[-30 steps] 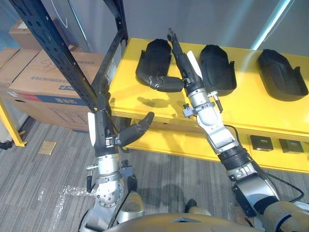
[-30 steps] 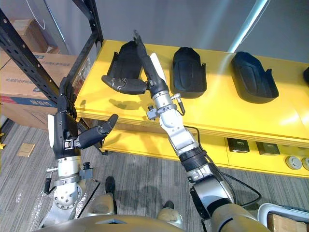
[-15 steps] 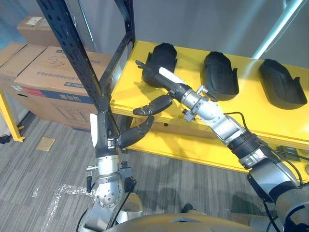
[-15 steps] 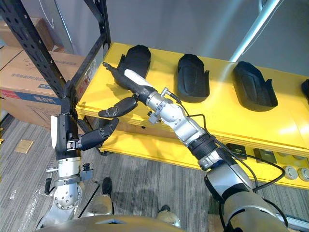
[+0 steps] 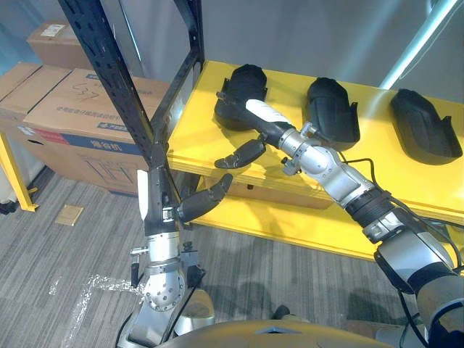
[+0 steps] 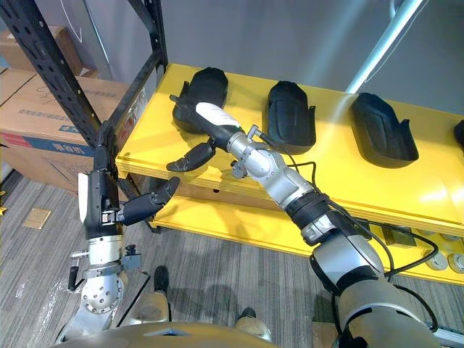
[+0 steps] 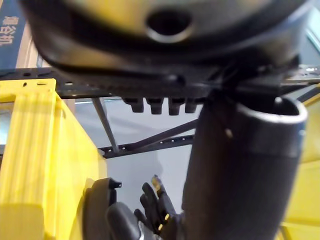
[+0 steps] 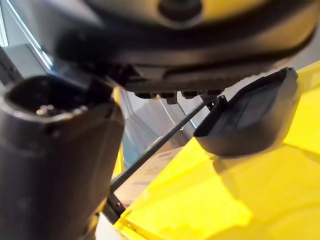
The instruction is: Walk over and take three plastic housings, then place them on the shelf
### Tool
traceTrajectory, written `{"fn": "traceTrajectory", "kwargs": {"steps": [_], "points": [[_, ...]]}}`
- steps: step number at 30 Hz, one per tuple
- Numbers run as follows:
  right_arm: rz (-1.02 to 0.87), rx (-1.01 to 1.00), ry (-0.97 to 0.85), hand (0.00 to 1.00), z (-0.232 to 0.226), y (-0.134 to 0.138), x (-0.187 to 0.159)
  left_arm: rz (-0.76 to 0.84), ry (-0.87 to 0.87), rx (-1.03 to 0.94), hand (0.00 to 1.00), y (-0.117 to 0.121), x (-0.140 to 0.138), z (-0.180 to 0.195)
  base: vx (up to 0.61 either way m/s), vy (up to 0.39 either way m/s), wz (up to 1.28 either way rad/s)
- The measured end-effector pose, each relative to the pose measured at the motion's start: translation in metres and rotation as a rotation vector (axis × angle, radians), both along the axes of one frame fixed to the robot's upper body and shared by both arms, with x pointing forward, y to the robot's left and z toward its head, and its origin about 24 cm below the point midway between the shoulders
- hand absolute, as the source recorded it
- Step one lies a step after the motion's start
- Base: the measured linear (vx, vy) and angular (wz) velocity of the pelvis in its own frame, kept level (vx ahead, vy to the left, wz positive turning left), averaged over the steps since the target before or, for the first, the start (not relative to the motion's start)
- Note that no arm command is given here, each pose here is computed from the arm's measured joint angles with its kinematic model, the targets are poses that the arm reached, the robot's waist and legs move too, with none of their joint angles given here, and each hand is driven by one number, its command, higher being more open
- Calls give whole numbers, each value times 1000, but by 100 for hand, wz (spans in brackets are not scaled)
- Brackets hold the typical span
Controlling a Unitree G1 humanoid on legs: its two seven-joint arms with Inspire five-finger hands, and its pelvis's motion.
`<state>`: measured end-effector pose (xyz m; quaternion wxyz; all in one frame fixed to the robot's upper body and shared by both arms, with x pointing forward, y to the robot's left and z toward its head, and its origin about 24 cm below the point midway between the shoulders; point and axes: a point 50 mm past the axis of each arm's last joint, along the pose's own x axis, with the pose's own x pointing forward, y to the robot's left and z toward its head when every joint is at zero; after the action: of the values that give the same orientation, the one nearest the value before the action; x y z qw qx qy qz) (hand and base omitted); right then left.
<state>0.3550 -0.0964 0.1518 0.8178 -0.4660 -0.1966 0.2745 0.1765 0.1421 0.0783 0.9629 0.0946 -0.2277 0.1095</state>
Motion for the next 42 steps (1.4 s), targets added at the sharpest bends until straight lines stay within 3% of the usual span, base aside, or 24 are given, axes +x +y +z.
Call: {"fn": "traceTrajectory", "kwargs": {"steps": [18,42], "points": [[16,-192,155,100,2,-1,20,-57,31,11,100,-3,3,-1,-8,-1,1],[66,-363,258,100,14,-7,16,-71,38,2,100,-4,8,1,-3,-1,-2]]}}
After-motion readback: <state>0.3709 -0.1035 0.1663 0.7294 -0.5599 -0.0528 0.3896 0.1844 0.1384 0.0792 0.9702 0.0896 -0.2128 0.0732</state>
